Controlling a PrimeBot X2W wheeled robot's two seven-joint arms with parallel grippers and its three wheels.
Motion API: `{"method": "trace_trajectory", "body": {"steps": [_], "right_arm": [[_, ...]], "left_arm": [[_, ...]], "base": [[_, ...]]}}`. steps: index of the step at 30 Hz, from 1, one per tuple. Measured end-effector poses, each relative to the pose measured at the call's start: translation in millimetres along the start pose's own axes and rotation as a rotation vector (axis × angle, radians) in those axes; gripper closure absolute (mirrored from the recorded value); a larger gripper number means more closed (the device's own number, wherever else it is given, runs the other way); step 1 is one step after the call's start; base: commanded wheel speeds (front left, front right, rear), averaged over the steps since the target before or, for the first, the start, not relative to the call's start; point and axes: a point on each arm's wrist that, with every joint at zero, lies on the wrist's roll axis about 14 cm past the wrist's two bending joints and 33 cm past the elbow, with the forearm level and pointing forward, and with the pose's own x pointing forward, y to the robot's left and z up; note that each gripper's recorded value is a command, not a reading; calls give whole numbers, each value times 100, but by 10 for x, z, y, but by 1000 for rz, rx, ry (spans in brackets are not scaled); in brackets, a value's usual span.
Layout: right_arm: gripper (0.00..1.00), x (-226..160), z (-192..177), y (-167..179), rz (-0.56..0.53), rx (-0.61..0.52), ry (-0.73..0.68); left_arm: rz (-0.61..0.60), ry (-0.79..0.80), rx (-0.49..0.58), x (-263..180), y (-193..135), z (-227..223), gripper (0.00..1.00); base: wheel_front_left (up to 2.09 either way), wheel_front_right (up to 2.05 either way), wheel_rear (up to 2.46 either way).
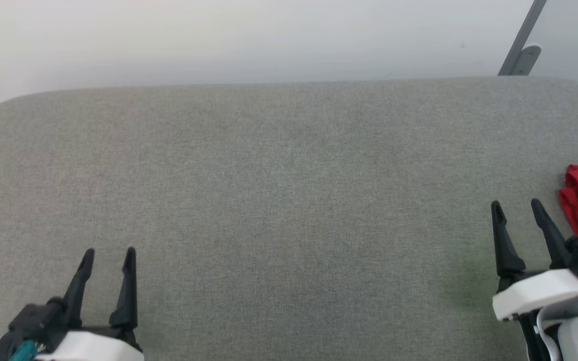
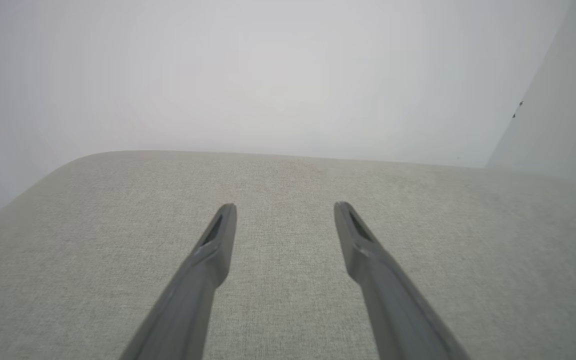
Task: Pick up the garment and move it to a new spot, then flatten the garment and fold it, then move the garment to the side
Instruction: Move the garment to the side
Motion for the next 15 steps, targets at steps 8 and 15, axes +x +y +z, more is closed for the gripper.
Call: {"method": "trace_trajectory", "body": {"steps": [8, 15], "right_arm": [[0, -254, 173, 5, -16, -12, -21], [0, -300, 233, 76, -14, -13, -19]], "left_arm": [[15, -30, 6, -239, -11, 93, 0], [22, -31, 6, -258, 6, 98, 0]], "base": [[0, 0, 0], [0, 0, 0]]}}
